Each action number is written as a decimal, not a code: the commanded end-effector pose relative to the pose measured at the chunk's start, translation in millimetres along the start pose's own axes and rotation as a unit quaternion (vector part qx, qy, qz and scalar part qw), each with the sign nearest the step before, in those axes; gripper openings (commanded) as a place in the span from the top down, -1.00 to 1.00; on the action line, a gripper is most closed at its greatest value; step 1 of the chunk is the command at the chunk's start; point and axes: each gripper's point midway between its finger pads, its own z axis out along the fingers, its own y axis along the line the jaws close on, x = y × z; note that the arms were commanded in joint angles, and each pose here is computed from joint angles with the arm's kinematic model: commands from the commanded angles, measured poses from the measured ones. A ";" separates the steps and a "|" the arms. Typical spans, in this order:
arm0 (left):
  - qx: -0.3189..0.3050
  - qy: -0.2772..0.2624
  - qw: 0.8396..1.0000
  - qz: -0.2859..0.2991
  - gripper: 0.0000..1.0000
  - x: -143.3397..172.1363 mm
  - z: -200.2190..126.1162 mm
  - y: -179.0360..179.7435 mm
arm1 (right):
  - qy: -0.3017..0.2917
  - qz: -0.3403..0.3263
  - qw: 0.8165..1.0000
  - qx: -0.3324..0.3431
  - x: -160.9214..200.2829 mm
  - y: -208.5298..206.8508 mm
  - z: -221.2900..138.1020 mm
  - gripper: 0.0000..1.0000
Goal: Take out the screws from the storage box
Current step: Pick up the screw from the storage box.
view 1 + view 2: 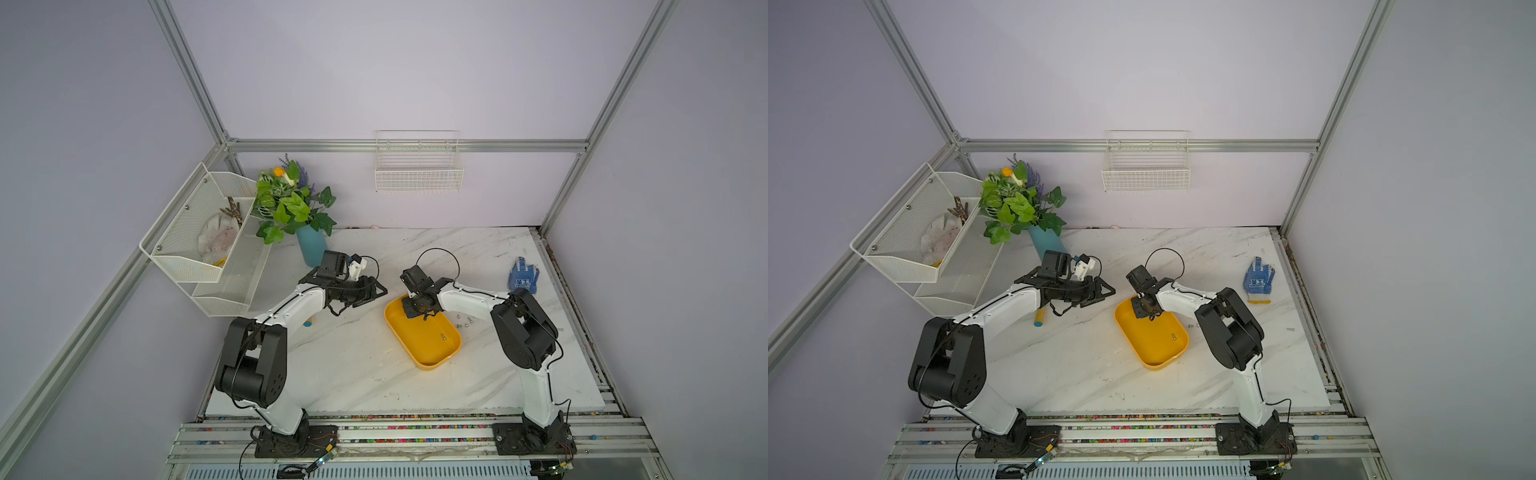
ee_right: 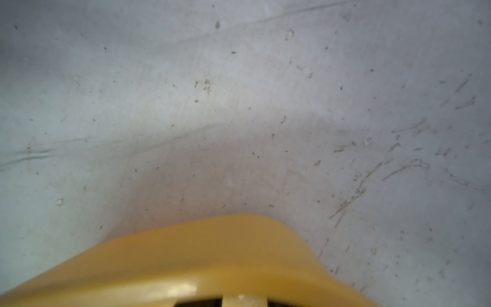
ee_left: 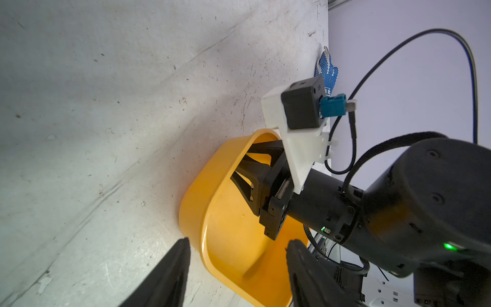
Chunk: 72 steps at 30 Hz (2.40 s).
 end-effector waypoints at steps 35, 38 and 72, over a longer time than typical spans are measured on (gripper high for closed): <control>0.003 0.019 1.000 -0.009 -0.26 14.6 3.5 6.4 | 0.030 -0.034 0.999 0.011 28.6 -9.8 -13.1 0.52; 0.003 0.019 1.000 -0.008 -0.26 15.0 3.0 5.8 | 0.020 -0.028 0.999 0.002 21.8 -6.0 -21.0 0.53; 0.001 0.022 1.000 -0.011 -0.26 17.3 4.3 9.2 | 0.061 -0.008 0.998 0.031 35.0 -17.1 -0.4 0.52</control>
